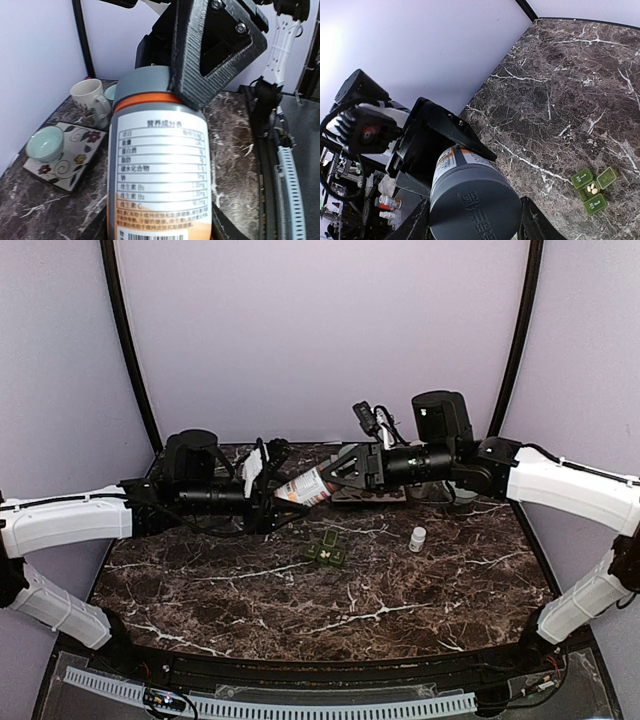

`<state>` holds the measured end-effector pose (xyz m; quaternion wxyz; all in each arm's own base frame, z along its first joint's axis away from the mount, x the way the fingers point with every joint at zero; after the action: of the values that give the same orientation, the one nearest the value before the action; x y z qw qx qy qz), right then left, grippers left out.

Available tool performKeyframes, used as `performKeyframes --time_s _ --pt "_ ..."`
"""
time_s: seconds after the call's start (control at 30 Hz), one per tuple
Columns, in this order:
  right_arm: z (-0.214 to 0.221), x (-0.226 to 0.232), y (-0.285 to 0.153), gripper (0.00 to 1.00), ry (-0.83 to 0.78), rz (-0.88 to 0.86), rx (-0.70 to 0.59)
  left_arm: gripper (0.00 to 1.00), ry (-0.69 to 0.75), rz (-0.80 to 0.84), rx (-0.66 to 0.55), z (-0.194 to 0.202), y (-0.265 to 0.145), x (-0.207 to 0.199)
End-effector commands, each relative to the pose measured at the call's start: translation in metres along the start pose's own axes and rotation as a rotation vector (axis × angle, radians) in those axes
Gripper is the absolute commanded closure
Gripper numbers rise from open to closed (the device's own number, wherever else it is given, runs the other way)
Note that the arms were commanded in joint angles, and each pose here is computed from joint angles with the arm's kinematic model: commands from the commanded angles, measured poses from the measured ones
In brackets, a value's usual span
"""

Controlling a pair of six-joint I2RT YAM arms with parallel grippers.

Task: Sort the pills into containers
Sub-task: Screw the lid of the pill bottle onto the pill bottle, then pass from the left arm to the right

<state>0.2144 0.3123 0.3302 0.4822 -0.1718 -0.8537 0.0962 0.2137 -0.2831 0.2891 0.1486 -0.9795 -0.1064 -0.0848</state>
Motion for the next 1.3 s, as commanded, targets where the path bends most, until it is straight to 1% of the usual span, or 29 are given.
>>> performKeyframes --time_s 0.0,0.1,0.23,0.27,0.33,0.47,0.67,0.7,0.73,0.77,0.8,0.87,0.9,0.97,1.03,1.13,1.27 --pt "0.014 -0.014 0.028 1.0 0.128 0.016 0.101 1.0 0.301 -0.318 -0.04 -0.024 0.001 -0.001" --pt "0.013 -0.015 0.031 1.0 0.153 0.007 0.111 1.0 0.385 -0.439 -0.04 -0.024 -0.004 -0.003" --pt "0.014 -0.018 0.035 1.0 0.175 0.012 0.122 1.0 0.476 -0.569 0.001 -0.021 -0.002 -0.002" --pt "0.014 -0.019 0.035 1.0 0.18 0.015 0.123 1.0 0.501 -0.606 -0.008 -0.023 -0.002 -0.002" --pt "0.014 -0.02 0.036 1.0 0.189 0.016 0.126 1.0 0.54 -0.65 0.001 -0.021 -0.001 -0.004" --pt "0.014 -0.021 0.038 1.0 0.197 0.02 0.127 1.0 0.577 -0.701 0.008 -0.02 0.002 -0.006" --pt "0.013 -0.023 0.036 1.0 0.2 0.029 0.121 1.0 0.574 -0.737 0.008 -0.02 0.001 -0.004" --pt "0.013 -0.023 0.036 1.0 0.2 0.03 0.119 0.98 0.572 -0.741 0.006 -0.02 0.001 -0.004" --pt "0.013 -0.023 0.035 1.0 0.196 0.032 0.114 0.95 0.565 -0.743 0.004 -0.021 0.001 -0.004" --pt "0.012 -0.023 0.034 1.0 0.195 0.035 0.109 0.88 0.559 -0.745 0.004 -0.02 0.0 -0.003" --pt "0.011 -0.022 0.034 1.0 0.191 0.038 0.102 0.8 0.552 -0.748 0.005 -0.02 0.001 -0.003" --pt "0.01 -0.022 0.032 1.0 0.18 0.051 0.089 0.58 0.538 -0.744 0.006 -0.02 0.001 -0.003" --pt "0.009 -0.021 0.03 1.0 0.174 0.057 0.081 0.5 0.527 -0.74 0.002 -0.02 0.001 -0.003" --pt "0.007 -0.019 0.027 1.0 0.162 0.066 0.065 0.39 0.51 -0.723 -0.004 -0.021 0.0 -0.005" --pt "0.005 -0.018 0.025 1.0 0.151 0.075 0.052 0.31 0.493 -0.711 -0.004 -0.02 -0.001 -0.005" --pt "0.003 -0.016 0.022 1.0 0.139 0.082 0.033 0.22 0.47 -0.686 -0.004 -0.02 -0.003 -0.008" --pt "0.0 -0.015 0.018 1.0 0.126 0.092 0.01 0.2 0.447 -0.664 0.001 -0.019 -0.005 -0.01"
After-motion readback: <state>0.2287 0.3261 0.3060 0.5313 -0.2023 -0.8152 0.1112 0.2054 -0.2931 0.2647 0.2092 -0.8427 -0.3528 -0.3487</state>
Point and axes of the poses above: each gripper's point midway between its finger pads, its own y axis out along the fingers, its own x axis along the line the jaws close on, z = x × y, the point moved 8 cm from there along -y, back along the fingers, and after that the axes turned 11 degrees about y, right-handed, at the moved point
